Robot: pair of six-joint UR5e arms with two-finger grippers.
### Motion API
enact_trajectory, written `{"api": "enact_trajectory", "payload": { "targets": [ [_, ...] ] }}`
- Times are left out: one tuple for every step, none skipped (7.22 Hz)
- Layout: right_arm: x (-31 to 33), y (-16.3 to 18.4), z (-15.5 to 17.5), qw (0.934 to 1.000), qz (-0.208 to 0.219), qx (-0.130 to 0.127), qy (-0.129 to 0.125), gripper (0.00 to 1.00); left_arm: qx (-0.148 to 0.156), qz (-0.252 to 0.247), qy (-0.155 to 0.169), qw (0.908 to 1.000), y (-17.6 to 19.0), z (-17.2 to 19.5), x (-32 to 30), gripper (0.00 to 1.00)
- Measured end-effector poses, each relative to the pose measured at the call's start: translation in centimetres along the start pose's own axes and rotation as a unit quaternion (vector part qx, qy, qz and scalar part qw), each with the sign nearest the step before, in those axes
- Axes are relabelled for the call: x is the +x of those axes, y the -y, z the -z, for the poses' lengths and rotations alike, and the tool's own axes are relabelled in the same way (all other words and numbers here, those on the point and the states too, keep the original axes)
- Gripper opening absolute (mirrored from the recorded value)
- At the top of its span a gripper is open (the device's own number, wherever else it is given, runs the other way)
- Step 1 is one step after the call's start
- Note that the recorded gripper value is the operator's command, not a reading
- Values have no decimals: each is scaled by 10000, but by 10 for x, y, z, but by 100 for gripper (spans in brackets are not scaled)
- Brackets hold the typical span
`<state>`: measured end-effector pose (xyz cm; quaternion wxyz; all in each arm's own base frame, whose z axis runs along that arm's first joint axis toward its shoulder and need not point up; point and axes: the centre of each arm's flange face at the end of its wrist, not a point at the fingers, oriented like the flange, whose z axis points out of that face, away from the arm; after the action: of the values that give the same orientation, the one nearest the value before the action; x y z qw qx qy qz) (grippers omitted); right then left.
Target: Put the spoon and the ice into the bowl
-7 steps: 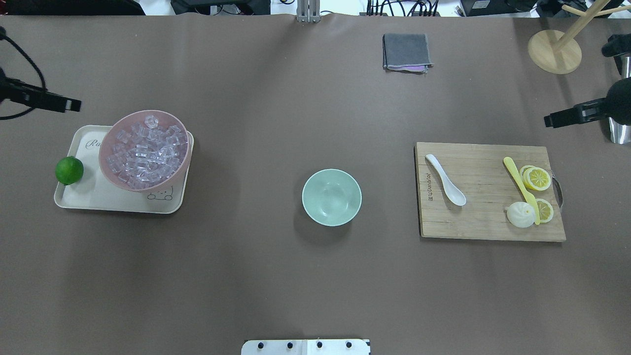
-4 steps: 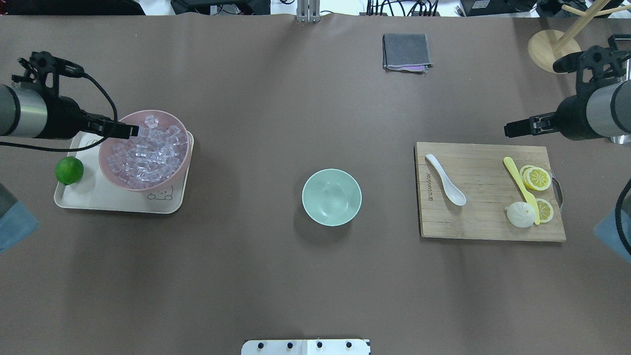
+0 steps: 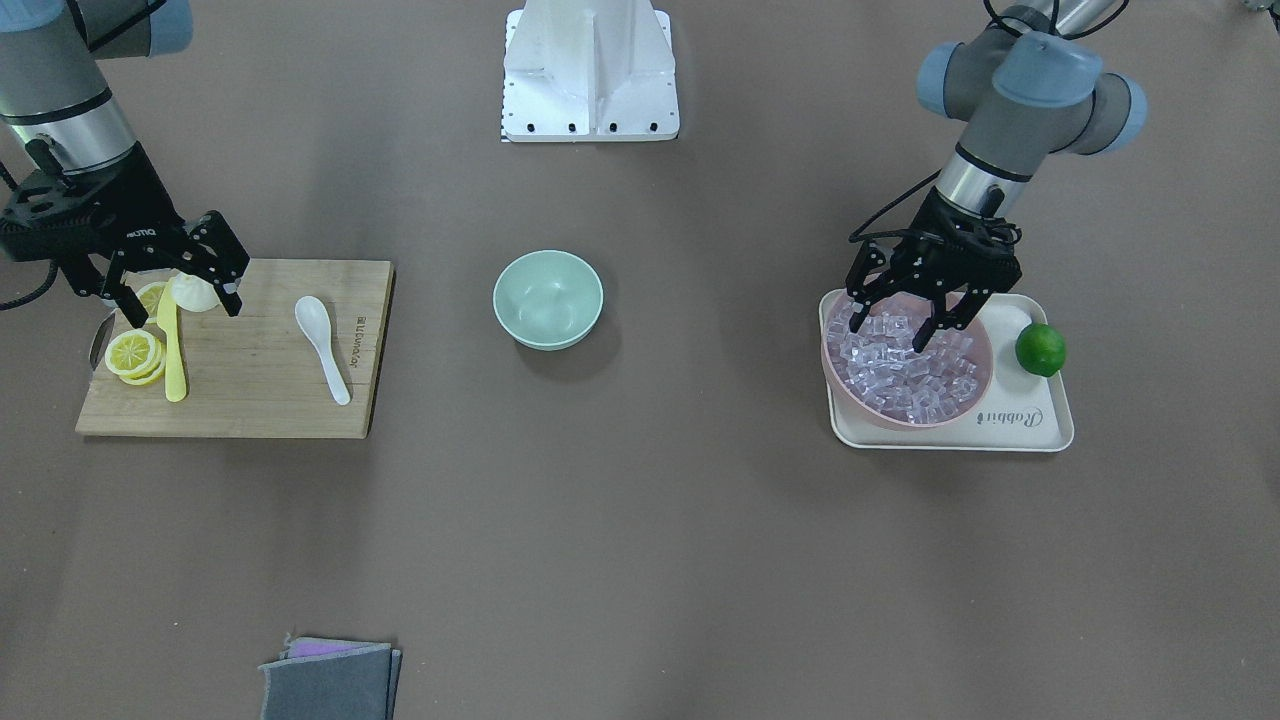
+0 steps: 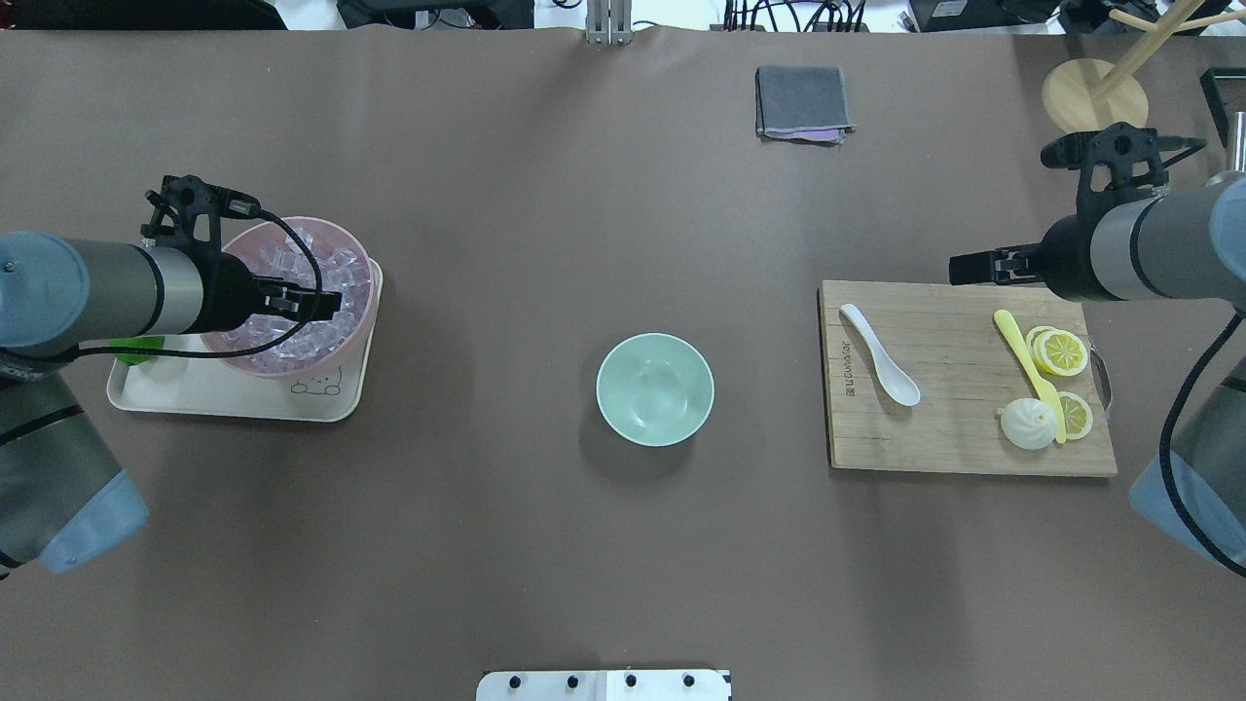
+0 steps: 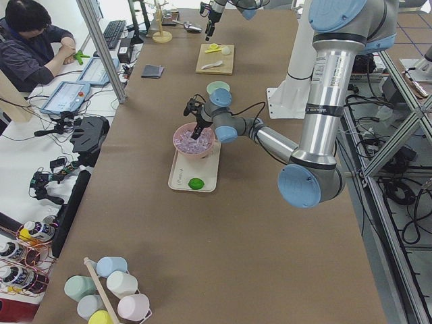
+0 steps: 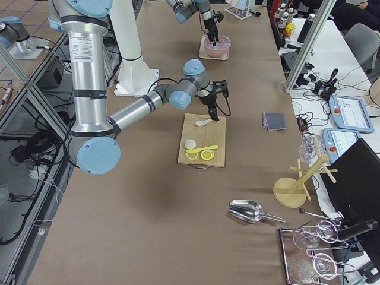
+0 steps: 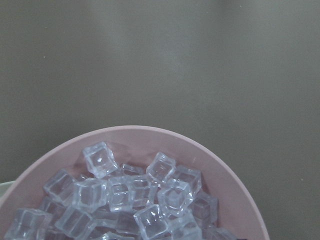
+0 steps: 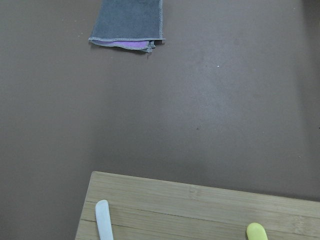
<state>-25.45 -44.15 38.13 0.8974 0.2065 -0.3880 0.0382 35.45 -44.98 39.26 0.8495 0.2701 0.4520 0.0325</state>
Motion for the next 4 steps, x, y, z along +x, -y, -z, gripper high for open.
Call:
{"api": "enact_trajectory", "payload": {
  "targets": [
    [-1, 0, 0, 10000, -1, 2, 1, 100, 33, -31, 61, 10000, -4, -6, 7, 61],
    [-1, 0, 0, 10000, -2, 4, 1, 100, 25, -42, 117, 9999, -6, -9, 9, 58],
    [-1, -1, 0, 10000, -1, 3, 1, 100, 23, -44, 165, 9999, -7, -12, 9, 54],
    [-1, -1, 0, 10000, -2, 3, 1, 100, 38, -42, 211, 9998, -7, -13, 7, 53]
  ]
}}
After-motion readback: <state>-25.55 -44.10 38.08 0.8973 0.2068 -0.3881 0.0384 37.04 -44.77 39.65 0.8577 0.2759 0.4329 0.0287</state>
